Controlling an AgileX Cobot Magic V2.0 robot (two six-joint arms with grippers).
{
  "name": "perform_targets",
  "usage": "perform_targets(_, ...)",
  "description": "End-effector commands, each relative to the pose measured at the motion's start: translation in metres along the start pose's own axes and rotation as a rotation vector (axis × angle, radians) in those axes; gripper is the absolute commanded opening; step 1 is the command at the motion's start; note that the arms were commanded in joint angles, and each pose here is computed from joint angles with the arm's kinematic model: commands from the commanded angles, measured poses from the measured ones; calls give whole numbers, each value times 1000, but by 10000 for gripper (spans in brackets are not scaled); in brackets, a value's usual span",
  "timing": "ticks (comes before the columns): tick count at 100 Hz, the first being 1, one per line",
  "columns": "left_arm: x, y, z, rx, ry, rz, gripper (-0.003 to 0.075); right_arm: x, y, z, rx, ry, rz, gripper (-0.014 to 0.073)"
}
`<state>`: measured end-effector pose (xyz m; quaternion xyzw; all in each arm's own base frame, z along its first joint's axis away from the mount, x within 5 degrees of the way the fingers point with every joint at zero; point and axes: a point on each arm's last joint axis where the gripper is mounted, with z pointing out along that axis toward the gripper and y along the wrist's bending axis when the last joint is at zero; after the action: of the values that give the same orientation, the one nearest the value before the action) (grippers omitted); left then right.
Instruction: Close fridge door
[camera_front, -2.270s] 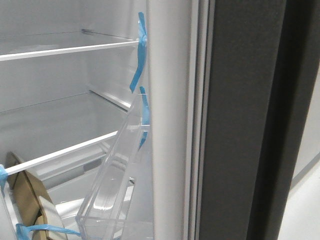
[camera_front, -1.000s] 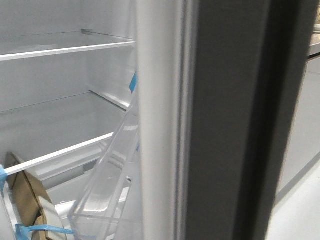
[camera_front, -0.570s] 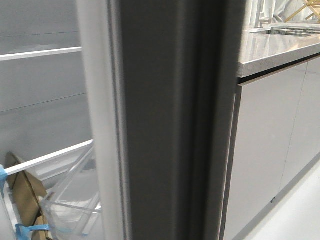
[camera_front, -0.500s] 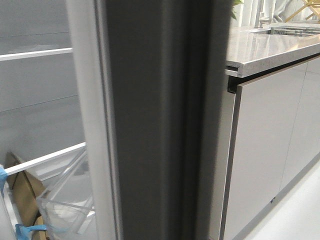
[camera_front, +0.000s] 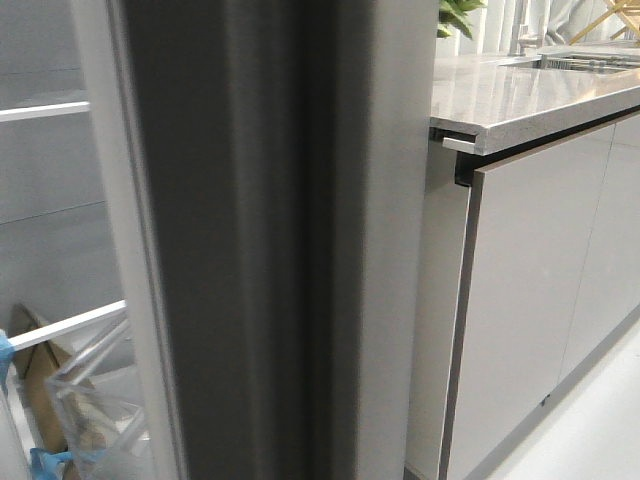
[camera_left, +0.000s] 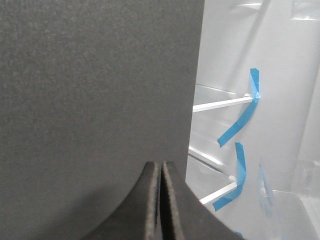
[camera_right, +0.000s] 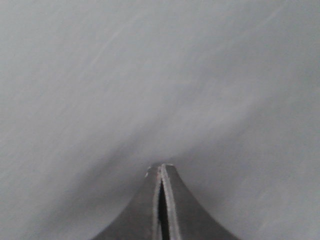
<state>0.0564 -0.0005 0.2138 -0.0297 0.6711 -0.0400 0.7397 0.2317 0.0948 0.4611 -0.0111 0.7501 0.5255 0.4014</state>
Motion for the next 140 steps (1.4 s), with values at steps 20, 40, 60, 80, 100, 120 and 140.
perform_targets(20, 4, 0, 2, 12, -29, -6, -21, -24, 23, 16, -96, -66, -122, -76)
perform_targets(40, 4, 0, 2, 12, -29, -6, -21, -28, 38, 39, -146, -76, -237, -76)
perform_targets(60, 4, 0, 2, 12, -29, -6, -21, -30, 43, 61, -164, -89, -319, -76)
perform_targets(80, 4, 0, 2, 12, -29, -6, -21, -32, 38, 88, -105, -136, -385, -76)
perform_targets(100, 4, 0, 2, 12, -29, -6, -21, -28, 30, 116, -12, -225, -432, -76)
perform_targets(120, 4, 0, 2, 12, -29, -6, -21, -18, 21, 144, 55, -266, -487, -76)
perform_targets(140, 4, 0, 2, 12, -29, -6, -21, -10, 7, 168, 119, -306, -524, -76)
